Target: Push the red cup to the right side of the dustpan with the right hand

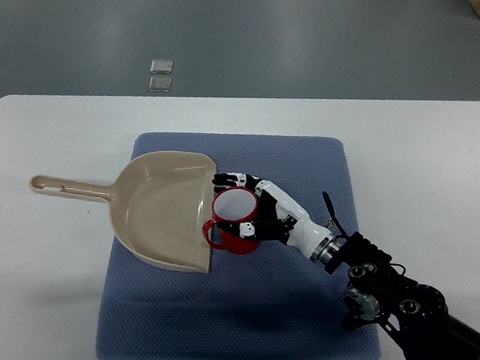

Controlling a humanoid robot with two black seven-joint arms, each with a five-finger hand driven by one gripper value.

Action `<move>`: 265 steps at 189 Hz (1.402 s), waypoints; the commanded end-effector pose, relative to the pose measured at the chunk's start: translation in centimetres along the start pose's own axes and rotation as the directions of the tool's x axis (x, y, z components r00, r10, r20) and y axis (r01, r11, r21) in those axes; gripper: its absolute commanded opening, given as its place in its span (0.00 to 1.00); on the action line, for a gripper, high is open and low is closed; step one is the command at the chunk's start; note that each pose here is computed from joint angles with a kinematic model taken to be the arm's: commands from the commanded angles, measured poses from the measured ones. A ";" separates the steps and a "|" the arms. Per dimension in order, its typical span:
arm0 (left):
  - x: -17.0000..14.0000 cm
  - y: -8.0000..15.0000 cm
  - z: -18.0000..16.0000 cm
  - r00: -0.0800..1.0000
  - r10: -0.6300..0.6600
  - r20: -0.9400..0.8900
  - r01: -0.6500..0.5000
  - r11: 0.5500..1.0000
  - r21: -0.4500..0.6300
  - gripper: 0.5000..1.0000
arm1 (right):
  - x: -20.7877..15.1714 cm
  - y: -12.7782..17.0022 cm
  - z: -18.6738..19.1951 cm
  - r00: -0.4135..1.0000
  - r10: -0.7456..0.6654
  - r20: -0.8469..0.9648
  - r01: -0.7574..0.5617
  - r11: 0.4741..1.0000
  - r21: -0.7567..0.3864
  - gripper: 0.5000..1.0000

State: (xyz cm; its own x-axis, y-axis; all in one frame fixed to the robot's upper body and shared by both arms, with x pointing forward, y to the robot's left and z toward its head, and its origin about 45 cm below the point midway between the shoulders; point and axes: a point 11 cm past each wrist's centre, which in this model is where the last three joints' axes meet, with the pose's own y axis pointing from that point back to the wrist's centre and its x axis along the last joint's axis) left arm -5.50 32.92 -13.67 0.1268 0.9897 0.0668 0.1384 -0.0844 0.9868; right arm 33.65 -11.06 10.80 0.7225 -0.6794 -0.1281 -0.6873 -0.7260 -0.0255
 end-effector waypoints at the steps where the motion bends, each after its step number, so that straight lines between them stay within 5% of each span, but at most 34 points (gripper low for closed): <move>1: 0.0 0.0 0.0 1.000 0.000 0.000 0.000 1.000 0.000 1.00 | -0.5 -0.4 0.0 1.000 -0.005 0.008 0.005 1.000 0.007 0.71; 30: 0.0 0.0 0.0 1.000 0.000 0.000 0.000 1.000 0.001 1.00 | -0.5 -0.4 -0.1 1.000 -0.007 0.016 0.007 1.000 0.011 0.86; 94: 0.0 0.0 0.0 1.000 0.000 0.000 0.000 1.000 0.000 1.00 | 1.8 0.5 -1.7 0.999 0.028 0.022 -0.029 0.999 0.045 0.86; 149: 0.0 0.0 0.1 1.000 -0.001 0.000 0.001 1.000 0.000 1.00 | 9.0 3.1 -6.3 0.975 0.180 0.128 -0.200 0.965 0.168 0.86; 211: -0.3 0.0 0.1 1.000 -0.007 0.001 0.007 1.000 -0.002 1.00 | 15.0 2.9 -8.4 0.801 0.364 0.476 -0.358 0.928 -0.107 0.86; 242: -0.3 0.0 0.1 1.000 -0.007 0.001 0.007 1.000 -0.002 1.00 | 16.3 2.3 -9.5 0.765 0.418 0.489 -0.420 0.901 -0.114 0.86; 265: -0.1 0.0 0.1 1.000 -0.004 0.001 0.004 1.000 -0.002 1.00 | 15.8 2.5 -10.1 0.801 0.319 0.507 -0.348 0.937 -0.039 0.86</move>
State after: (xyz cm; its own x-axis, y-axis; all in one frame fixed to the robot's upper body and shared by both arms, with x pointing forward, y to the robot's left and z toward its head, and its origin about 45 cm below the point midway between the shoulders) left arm -5.42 32.68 -13.70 0.1269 0.9901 0.0602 0.1373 -0.0776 0.9875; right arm 44.30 -24.72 17.95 0.2491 -0.7631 -0.5964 -0.9064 -0.4006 0.1339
